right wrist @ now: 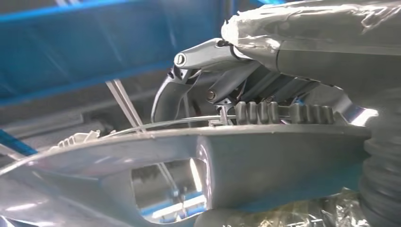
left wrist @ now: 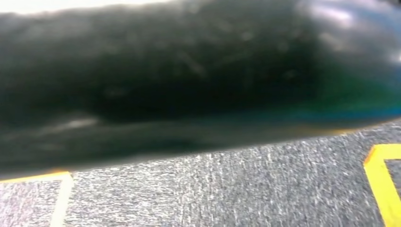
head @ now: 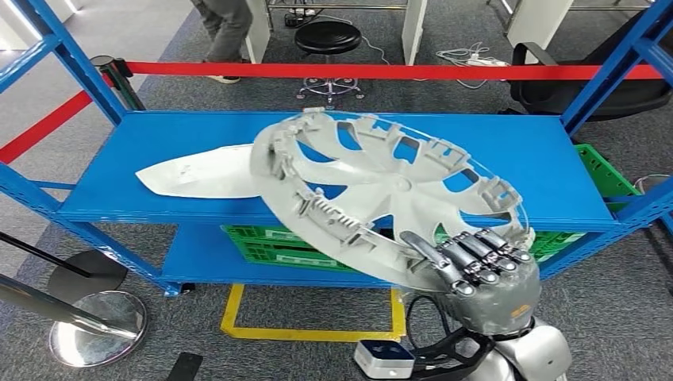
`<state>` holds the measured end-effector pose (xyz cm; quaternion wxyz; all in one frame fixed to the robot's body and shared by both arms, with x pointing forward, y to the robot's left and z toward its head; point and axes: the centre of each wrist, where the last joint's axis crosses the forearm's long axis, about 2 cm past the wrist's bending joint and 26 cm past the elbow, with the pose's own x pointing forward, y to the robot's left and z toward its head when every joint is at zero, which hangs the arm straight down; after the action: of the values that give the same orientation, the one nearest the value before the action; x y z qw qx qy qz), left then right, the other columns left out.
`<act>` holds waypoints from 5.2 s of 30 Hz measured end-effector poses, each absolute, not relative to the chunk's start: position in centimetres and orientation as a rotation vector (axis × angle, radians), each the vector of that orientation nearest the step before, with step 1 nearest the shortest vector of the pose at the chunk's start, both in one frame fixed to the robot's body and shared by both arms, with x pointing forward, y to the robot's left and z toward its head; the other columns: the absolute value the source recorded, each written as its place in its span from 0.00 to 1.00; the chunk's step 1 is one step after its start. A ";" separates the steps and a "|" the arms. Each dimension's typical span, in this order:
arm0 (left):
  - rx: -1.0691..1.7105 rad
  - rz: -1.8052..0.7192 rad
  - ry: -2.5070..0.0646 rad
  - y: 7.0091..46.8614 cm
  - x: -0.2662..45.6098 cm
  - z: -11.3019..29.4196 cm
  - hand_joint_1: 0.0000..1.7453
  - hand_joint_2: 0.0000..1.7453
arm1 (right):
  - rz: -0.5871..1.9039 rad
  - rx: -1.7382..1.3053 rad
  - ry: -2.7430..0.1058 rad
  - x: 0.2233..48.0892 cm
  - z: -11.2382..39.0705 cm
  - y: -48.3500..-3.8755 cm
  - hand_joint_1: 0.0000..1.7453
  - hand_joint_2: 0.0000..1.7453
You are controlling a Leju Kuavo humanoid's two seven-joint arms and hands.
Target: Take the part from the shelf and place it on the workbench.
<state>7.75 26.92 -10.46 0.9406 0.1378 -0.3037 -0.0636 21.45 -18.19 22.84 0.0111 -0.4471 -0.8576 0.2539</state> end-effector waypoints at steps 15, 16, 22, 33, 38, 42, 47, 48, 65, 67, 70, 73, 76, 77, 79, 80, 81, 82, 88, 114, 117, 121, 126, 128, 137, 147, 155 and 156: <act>0.223 -0.168 -0.671 26.5 8.3 -10.4 0.00 1.00 | 0.758 -1.545 -2.692 21.5 25.9 -16.4 1.00 1.00; 0.223 -0.168 -0.671 26.5 8.3 -10.4 0.00 1.00 | 0.761 -1.545 -2.695 21.5 25.9 -16.4 1.00 1.00; 0.218 -0.173 -0.674 26.5 8.4 -10.3 0.00 1.00 | 0.775 -1.546 -2.701 21.5 25.8 -16.5 1.00 1.00; 0.234 -0.159 -0.667 26.6 8.3 -10.4 0.00 1.00 | 0.555 -1.469 -2.588 21.0 26.0 -15.6 1.00 1.00; 0.248 -0.155 -0.660 26.6 8.3 -10.4 0.00 1.00 | 0.516 -1.409 -2.609 20.7 26.0 -15.5 1.00 1.00; 0.251 -0.153 -0.653 26.6 8.2 -10.4 0.00 1.00 | 0.539 -1.358 -2.663 20.6 25.8 -15.7 1.00 1.00; 0.260 -0.149 -0.652 26.7 8.2 -10.4 0.00 1.00 | 0.536 -1.267 -2.787 20.7 25.1 -16.5 1.00 1.00; 0.261 -0.148 -0.652 26.6 8.2 -10.4 0.00 1.00 | 0.519 -1.259 -2.785 20.8 24.9 -16.8 1.00 1.00; 0.262 -0.133 -0.654 26.6 8.1 -10.4 0.00 1.00 | 0.300 -1.090 -2.618 21.4 22.1 -18.0 1.00 1.00; 0.262 -0.128 -0.656 26.6 8.0 -10.4 0.00 1.00 | 0.240 -1.014 -2.579 21.4 21.7 -17.6 1.00 1.00; 0.262 -0.126 -0.658 26.6 7.9 -10.4 0.00 1.00 | 0.251 -0.982 -2.564 21.3 21.3 -17.1 1.00 1.00; 0.262 -0.126 -0.657 26.7 7.8 -10.4 0.00 1.00 | 0.266 -0.968 -2.564 21.2 21.1 -16.8 1.00 1.00; 0.263 -0.126 -0.656 26.7 7.8 -10.5 0.00 1.00 | 0.278 -0.963 -2.566 21.2 21.0 -16.7 1.00 1.00; 0.263 -0.125 -0.656 26.7 7.8 -10.5 0.00 1.00 | 0.286 -0.966 -2.569 21.2 21.0 -16.7 1.00 1.00; 0.263 -0.125 -0.655 26.7 7.7 -10.5 0.00 1.00 | 0.297 -0.970 -2.574 21.2 20.9 -16.7 1.00 1.00; 0.263 -0.125 -0.655 26.7 7.7 -10.5 0.00 1.00 | 0.292 -0.965 -2.573 21.2 20.9 -16.7 1.00 1.00; 0.263 -0.125 -0.655 26.7 7.7 -10.5 0.00 1.00 | 0.280 -0.954 -2.566 21.1 20.9 -16.6 1.00 1.00; 0.263 -0.124 -0.656 26.7 7.7 -10.5 0.00 1.00 | 0.262 -0.935 -2.555 21.1 20.8 -16.6 1.00 1.00; 0.265 -0.118 -0.656 26.8 7.6 -10.5 0.00 1.00 | 0.244 -0.851 -2.519 21.0 20.3 -16.4 1.00 1.00; 0.265 -0.117 -0.651 26.7 7.0 -10.6 0.00 1.00 | 0.282 -0.808 -2.535 20.6 20.1 -16.3 1.00 1.00; 0.266 -0.119 -0.649 26.7 7.1 -10.6 0.00 1.00 | 0.288 -0.805 -2.557 20.7 20.3 -16.1 1.00 1.00; 0.264 -0.118 -0.650 26.6 7.3 -10.5 0.00 1.00 | 0.295 -0.808 -2.572 20.9 20.5 -16.1 1.00 1.00; 0.264 -0.117 -0.654 26.6 7.4 -10.5 0.00 1.00 | 0.336 -0.840 -2.579 21.0 20.5 -16.2 1.00 1.00; 0.265 -0.117 -0.654 26.6 7.4 -10.5 0.00 1.00 | 0.343 -0.846 -2.574 21.0 20.5 -16.3 1.00 1.00; 0.296 -0.116 -0.647 26.3 7.5 -10.4 0.00 1.00 | 0.304 -0.832 -2.578 20.9 20.8 -16.5 1.00 1.00; 0.298 -0.116 -0.647 26.3 7.6 -10.4 0.00 1.00 | 0.299 -0.838 -2.573 20.9 20.7 -16.7 1.00 1.00; 0.322 -0.119 -0.641 26.3 7.8 -10.4 0.00 1.00 | 0.269 -0.827 -2.578 20.9 21.0 -16.9 1.00 1.00; 0.324 -0.119 -0.642 26.3 7.8 -10.4 0.00 1.00 | 0.265 -0.826 -2.579 20.9 21.0 -16.9 1.00 1.00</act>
<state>7.84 26.33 -10.37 0.9344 0.1586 -0.3137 -0.0583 20.89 -16.91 21.04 0.2087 -0.2969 -0.9269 0.0954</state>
